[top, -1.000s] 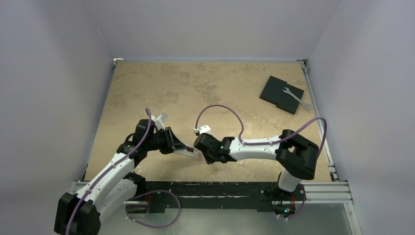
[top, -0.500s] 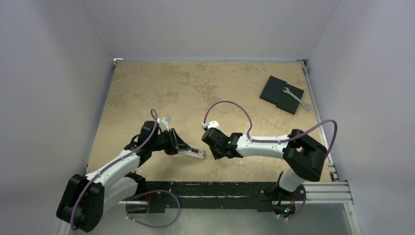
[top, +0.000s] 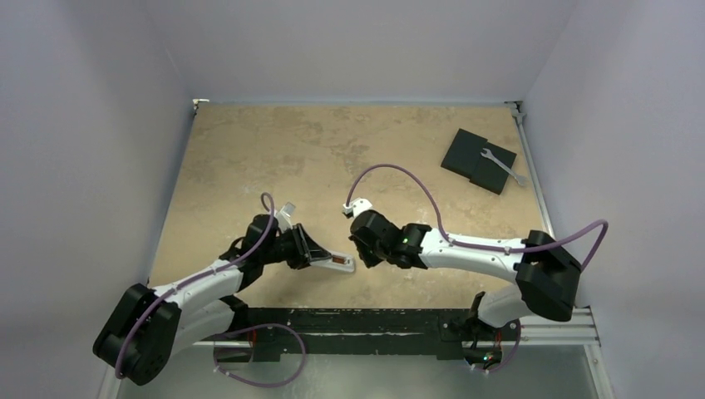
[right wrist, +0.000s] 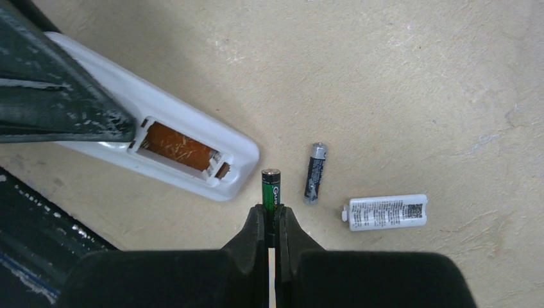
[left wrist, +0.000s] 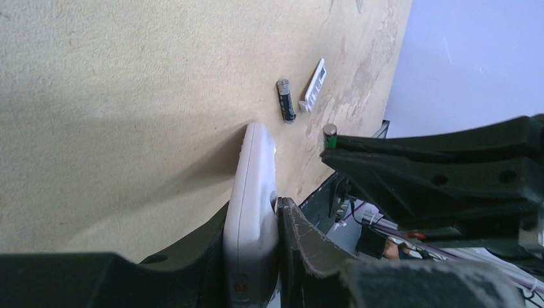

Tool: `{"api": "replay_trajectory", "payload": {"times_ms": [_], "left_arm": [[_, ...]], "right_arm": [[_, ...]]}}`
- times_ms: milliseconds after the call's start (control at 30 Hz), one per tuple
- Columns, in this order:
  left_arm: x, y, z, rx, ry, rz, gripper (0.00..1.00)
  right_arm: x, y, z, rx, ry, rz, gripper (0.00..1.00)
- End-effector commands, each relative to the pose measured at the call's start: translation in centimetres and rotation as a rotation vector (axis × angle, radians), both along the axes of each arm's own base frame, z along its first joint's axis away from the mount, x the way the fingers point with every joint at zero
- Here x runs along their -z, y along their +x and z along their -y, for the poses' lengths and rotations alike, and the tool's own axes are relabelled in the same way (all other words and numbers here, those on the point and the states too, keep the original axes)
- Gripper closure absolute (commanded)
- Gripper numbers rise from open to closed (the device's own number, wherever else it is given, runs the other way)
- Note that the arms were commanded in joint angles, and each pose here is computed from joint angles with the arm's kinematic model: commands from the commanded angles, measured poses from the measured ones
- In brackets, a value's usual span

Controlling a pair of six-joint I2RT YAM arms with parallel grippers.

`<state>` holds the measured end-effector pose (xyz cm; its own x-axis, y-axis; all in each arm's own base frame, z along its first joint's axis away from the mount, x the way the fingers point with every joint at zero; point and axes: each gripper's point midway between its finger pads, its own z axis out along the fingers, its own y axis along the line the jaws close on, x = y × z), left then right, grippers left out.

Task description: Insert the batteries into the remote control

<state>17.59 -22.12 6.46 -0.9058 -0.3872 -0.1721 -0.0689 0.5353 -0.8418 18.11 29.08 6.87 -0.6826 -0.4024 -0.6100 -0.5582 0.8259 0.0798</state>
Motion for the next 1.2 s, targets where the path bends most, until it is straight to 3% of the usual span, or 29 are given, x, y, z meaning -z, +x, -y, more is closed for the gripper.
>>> {"api": "replay_trajectory", "payload": {"times_ms": [0,267,867,1167], "left_arm": [[0.3,0.7,0.5,-0.034,-0.002,0.025,1.00],[2.1,0.0,0.9,0.006,0.027,-0.010,0.90],[4.2,-0.5,-0.6,0.066,0.206,-0.026,0.51],[4.3,-0.1,-1.8,0.060,0.308,-0.026,0.45]], "right_arm": [[-2.1,-0.2,-0.3,-0.069,0.034,0.034,1.00],[-3.2,-0.3,-0.3,-0.135,0.019,0.051,1.00],[-4.5,-1.2,-1.1,-0.298,0.024,0.066,1.00],[-4.8,-1.6,-1.7,-0.379,0.008,0.077,1.00]]}}
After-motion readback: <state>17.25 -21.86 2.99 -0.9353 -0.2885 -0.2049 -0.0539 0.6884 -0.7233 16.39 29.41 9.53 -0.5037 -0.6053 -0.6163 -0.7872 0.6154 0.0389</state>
